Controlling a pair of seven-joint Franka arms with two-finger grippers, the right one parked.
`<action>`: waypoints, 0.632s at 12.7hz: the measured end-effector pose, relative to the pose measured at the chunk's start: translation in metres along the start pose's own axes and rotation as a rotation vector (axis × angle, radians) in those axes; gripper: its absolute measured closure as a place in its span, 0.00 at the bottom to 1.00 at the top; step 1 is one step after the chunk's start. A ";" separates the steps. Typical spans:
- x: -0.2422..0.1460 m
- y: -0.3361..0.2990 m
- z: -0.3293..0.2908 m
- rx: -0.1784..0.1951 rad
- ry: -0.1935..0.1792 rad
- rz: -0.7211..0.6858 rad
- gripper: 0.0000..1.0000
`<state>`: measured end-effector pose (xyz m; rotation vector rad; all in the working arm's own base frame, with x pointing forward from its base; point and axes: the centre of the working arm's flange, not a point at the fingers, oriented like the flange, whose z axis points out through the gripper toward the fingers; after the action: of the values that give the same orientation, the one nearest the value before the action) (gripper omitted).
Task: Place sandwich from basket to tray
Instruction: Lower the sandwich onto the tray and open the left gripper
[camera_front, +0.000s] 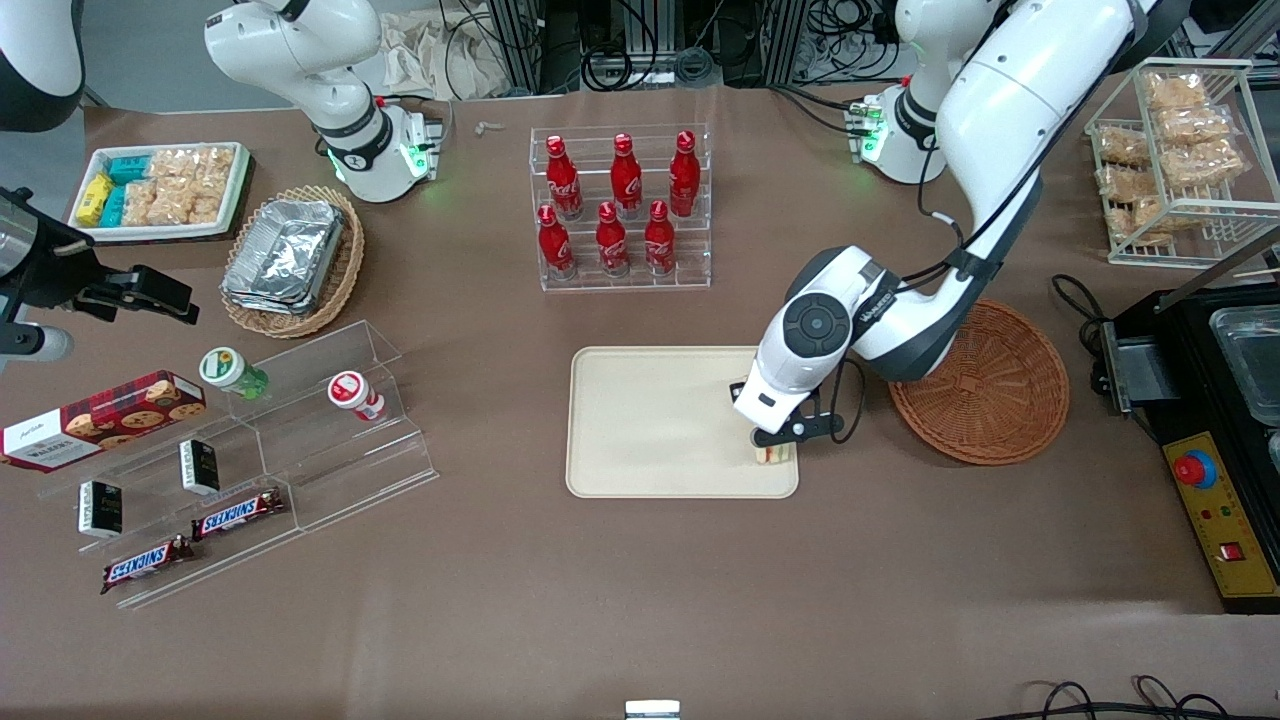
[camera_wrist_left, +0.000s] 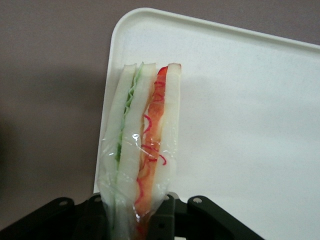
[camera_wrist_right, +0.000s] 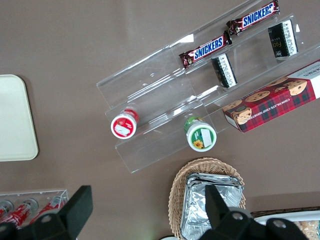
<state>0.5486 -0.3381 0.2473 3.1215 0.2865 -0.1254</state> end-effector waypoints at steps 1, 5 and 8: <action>0.001 0.000 0.008 0.006 0.007 -0.002 0.79; 0.002 0.001 0.022 0.010 0.009 -0.004 0.79; -0.001 0.004 0.024 0.020 0.018 -0.003 0.48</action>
<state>0.5460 -0.3429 0.2231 3.1434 0.2923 -0.1007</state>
